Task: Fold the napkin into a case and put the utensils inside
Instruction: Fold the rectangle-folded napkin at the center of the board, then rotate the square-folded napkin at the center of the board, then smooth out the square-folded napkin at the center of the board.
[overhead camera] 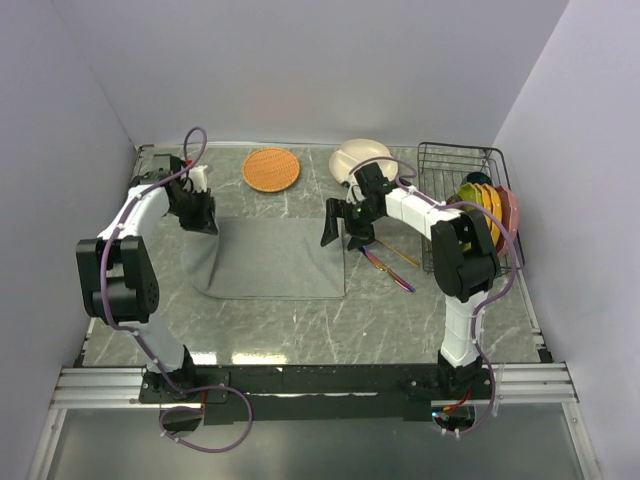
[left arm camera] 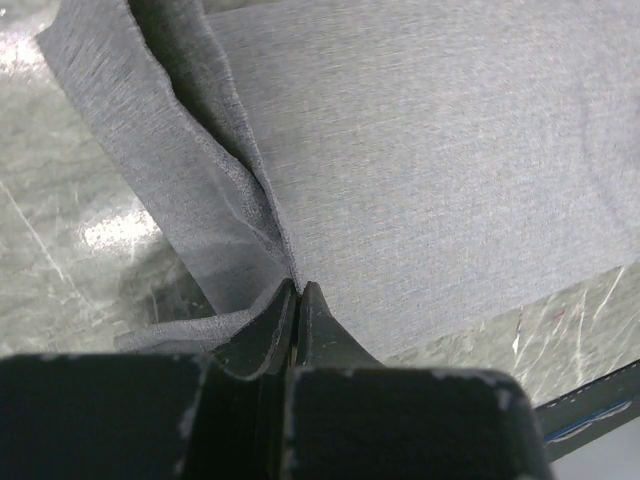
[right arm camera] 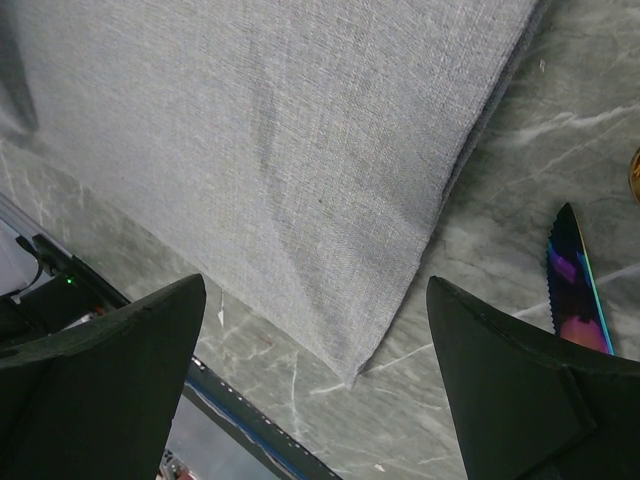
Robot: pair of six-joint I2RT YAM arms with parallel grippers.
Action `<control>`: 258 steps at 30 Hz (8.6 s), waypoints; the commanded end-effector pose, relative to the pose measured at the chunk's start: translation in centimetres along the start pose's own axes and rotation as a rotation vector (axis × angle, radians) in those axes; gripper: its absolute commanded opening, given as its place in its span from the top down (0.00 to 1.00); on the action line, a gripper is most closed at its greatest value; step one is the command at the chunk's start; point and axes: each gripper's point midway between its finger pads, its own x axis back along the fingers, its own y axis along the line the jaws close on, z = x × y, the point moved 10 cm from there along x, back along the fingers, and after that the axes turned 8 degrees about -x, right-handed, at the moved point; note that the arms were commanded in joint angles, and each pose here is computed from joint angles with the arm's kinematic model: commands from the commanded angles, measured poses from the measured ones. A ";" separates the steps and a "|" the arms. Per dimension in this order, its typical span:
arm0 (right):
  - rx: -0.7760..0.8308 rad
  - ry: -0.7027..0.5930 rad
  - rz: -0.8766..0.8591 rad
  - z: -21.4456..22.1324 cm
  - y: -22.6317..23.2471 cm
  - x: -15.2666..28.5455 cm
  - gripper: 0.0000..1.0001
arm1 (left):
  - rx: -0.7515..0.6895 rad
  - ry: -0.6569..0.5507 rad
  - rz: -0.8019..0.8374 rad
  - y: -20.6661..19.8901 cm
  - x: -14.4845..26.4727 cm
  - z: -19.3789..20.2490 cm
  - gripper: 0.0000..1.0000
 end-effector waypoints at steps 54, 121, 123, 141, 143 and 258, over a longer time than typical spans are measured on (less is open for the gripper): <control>-0.009 -0.047 -0.003 -0.8 -1.0 2.2 0.20 | 0.083 0.105 0.162 -6.9 -4.4 1.4 0.34; 0.150 -0.140 -0.109 -7.5 0.6 -3.6 0.37 | -0.364 0.085 0.301 -0.1 -2.1 5.7 0.58; 0.137 -0.112 -0.110 -6.7 0.2 -3.9 0.44 | -0.336 0.065 0.359 -0.4 -0.8 4.4 0.57; 0.044 0.071 -0.143 1.5 -0.1 -3.1 0.55 | -0.274 0.050 0.519 -5.4 -5.4 1.5 0.47; 0.055 0.053 -0.119 1.4 -0.1 -2.8 0.52 | -0.247 0.043 0.526 -5.7 -6.0 1.0 0.41; 0.100 0.044 -0.023 0.9 0.5 0.4 1.00 | -1.034 -0.005 0.221 -19.0 -5.6 9.5 0.99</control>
